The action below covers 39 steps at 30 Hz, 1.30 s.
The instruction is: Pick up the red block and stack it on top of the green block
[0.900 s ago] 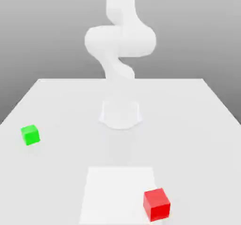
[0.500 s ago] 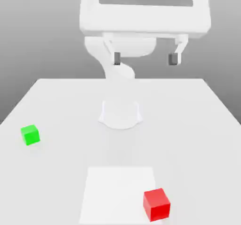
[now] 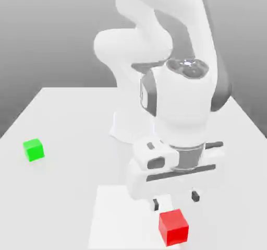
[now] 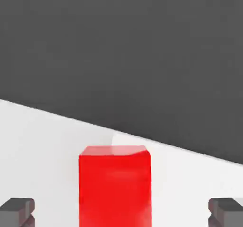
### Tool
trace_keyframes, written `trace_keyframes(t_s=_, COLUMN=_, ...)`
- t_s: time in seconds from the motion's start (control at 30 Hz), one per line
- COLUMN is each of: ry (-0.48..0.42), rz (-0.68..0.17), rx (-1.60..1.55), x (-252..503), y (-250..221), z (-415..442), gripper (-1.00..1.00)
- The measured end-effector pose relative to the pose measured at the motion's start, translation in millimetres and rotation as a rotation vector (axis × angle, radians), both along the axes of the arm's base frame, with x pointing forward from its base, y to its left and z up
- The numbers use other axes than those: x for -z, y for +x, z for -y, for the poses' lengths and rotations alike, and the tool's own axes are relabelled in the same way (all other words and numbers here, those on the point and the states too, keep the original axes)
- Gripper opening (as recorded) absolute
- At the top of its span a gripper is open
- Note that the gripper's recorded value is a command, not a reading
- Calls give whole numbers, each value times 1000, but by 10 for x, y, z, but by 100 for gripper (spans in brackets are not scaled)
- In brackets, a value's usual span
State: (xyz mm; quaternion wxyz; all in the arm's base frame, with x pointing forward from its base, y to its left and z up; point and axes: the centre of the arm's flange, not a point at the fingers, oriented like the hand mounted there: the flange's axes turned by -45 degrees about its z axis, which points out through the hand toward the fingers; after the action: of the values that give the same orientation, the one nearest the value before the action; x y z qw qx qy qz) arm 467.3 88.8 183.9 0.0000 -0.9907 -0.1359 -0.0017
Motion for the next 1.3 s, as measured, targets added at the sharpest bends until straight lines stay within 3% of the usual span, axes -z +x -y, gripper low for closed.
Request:
trace_keyframes(t_s=0.07, ry=0, rz=-3, rx=-1, x=262, y=-10, z=-1, gripper=0)
trace_keyframes(t_s=0.1, ry=0, rz=-3, rx=-1, x=350, y=-16, z=-1, gripper=-100)
trace_keyframes(t_s=0.33, ry=0, rz=-3, rx=-1, x=351, y=-17, z=-3, gripper=-100)
trace_keyframes(t_s=0.5, ry=-1, rz=-3, rx=11, x=-190, y=-17, z=34, gripper=-100)
trace_keyframes(t_s=0.73, ry=-37, rz=5, rx=597, x=-415, y=-286, z=1689, gripper=-100)
trace_keyframes(t_s=0.97, ry=-49, rz=7, rx=1350, x=-559, y=-1396, z=3407, gripper=-100)
trace_keyframes(t_s=1.3, ry=2, rz=-1, rx=2209, x=-617, y=-3109, z=4207, gripper=-100)
